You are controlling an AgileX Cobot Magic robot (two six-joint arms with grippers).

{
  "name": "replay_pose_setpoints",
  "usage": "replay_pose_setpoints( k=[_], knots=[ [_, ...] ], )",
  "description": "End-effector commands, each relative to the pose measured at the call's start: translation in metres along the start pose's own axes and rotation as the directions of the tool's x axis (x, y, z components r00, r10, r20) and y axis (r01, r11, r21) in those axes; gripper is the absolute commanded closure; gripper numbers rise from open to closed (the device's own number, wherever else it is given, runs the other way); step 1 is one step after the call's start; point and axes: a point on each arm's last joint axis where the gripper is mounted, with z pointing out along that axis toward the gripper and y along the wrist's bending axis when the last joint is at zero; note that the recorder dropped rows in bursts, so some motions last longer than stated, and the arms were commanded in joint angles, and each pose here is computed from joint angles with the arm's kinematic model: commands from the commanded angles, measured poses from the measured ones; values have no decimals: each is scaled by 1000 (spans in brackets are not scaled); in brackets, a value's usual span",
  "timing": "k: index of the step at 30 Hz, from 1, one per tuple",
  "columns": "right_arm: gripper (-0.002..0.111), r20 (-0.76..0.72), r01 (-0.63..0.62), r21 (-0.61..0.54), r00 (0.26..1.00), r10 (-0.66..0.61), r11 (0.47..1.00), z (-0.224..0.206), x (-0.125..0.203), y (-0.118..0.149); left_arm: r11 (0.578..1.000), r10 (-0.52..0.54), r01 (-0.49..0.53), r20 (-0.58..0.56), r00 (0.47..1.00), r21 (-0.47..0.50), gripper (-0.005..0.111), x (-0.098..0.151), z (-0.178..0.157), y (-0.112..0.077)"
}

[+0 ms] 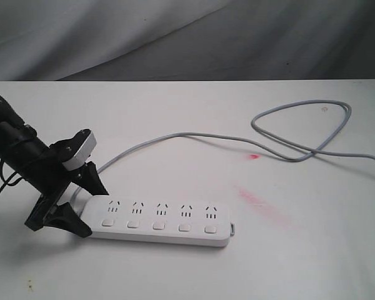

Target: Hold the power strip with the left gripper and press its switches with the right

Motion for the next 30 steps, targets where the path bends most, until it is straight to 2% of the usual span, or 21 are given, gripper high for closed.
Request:
replay_pose_setpoints(
  k=[1,4,7,10,13,15,21,27,30],
  knots=[
    [85,36,83,23,996,-84,996,0,-2,-2,1000,7,-7,7,1000,0,52,-3,1,0],
    [85,165,42,18,985,-45,999,-1,-14,-1,1000,7,-7,7,1000,0,52,-3,1,0],
    [85,344,-147,-39,927,152,988,-6,-30,-1,1000,7,-7,7,1000,0,52,-3,1,0],
    [85,500,-355,-115,786,363,928,-13,-45,-8,1000,7,-7,7,1000,0,52,-3,1,0],
    [85,671,-429,-144,620,407,892,-25,-59,-18,1000,7,-7,7,1000,0,52,-3,1,0],
    [85,732,-440,-149,554,398,886,-30,-63,-22,1000,7,-7,7,1000,0,52,-3,1,0],
    [85,736,-455,-170,531,420,874,-31,-64,-22,1000,7,-7,7,1000,0,52,-3,1,0],
    [86,708,-465,-179,552,442,867,-29,-62,-21,1000,7,-7,7,1000,0,52,-3,1,0],
    [86,661,-426,-165,621,421,889,-31,-72,-16,1000,7,-7,7,1000,0,52,-3,1,0]
  ],
)
